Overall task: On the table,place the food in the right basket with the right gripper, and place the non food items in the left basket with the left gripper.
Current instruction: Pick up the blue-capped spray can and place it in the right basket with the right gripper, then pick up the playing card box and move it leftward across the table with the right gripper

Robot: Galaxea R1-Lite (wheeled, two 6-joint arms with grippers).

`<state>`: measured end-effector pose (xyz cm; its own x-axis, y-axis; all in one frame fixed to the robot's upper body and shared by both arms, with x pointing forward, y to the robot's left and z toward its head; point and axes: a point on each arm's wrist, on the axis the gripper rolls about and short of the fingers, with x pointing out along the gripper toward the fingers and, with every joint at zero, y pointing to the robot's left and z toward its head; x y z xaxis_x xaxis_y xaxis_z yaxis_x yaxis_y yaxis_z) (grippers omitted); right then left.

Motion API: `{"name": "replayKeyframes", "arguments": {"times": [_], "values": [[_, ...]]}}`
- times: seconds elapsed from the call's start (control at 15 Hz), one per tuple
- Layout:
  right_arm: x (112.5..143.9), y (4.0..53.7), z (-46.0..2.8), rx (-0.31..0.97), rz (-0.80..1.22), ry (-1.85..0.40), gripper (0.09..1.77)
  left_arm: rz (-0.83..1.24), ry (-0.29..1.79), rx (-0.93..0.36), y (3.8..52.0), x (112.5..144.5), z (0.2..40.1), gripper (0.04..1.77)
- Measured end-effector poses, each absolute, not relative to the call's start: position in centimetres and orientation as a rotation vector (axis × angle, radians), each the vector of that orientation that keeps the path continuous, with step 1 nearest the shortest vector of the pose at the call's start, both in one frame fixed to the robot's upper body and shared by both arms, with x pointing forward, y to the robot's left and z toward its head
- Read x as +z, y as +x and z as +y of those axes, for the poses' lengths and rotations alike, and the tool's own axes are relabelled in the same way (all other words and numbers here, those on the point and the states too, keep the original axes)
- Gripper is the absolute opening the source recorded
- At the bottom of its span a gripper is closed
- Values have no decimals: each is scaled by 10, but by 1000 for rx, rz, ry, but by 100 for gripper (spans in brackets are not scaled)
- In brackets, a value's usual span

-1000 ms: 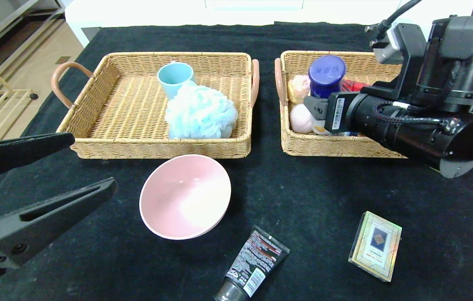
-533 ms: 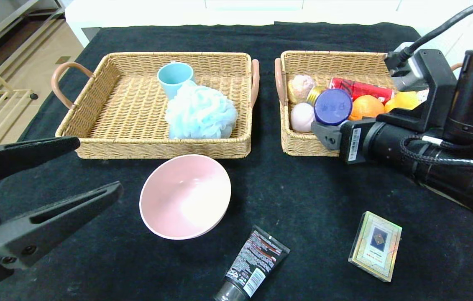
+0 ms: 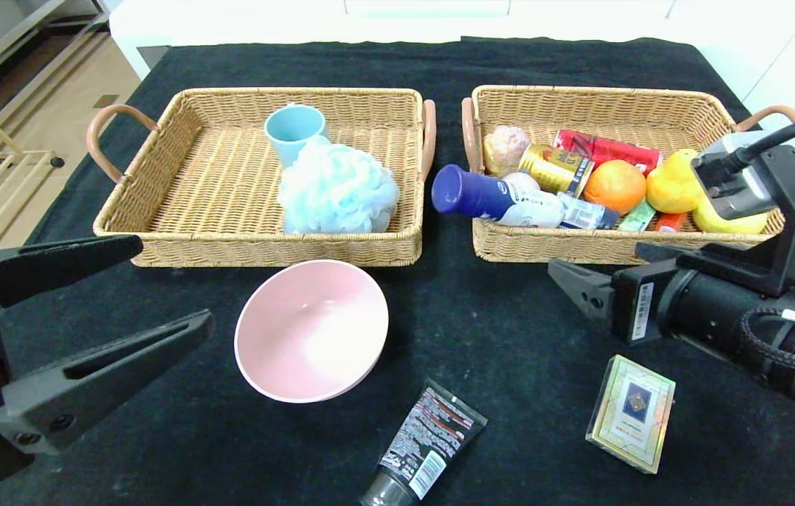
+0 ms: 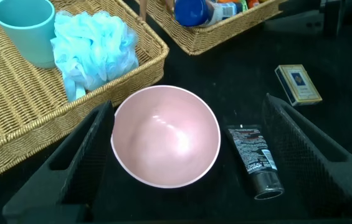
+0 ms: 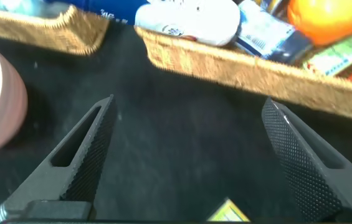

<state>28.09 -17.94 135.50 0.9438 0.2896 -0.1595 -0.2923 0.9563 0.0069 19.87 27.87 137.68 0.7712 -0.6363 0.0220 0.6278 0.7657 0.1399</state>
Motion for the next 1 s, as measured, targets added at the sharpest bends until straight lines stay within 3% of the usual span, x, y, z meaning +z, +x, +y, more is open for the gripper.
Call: {"name": "replayKeyframes", "arguments": {"times": [0.27,0.53,1.0], "values": [[1348,274,-190,279,179,-25,170,-71,134,-687,199,1377,279,172],[1342,267,-198,177,201,-52,170,-72,134,-689,199,1377,279,172],[1347,248,-216,51,465,9,170,-69,135,-688,199,1376,279,172]]}}
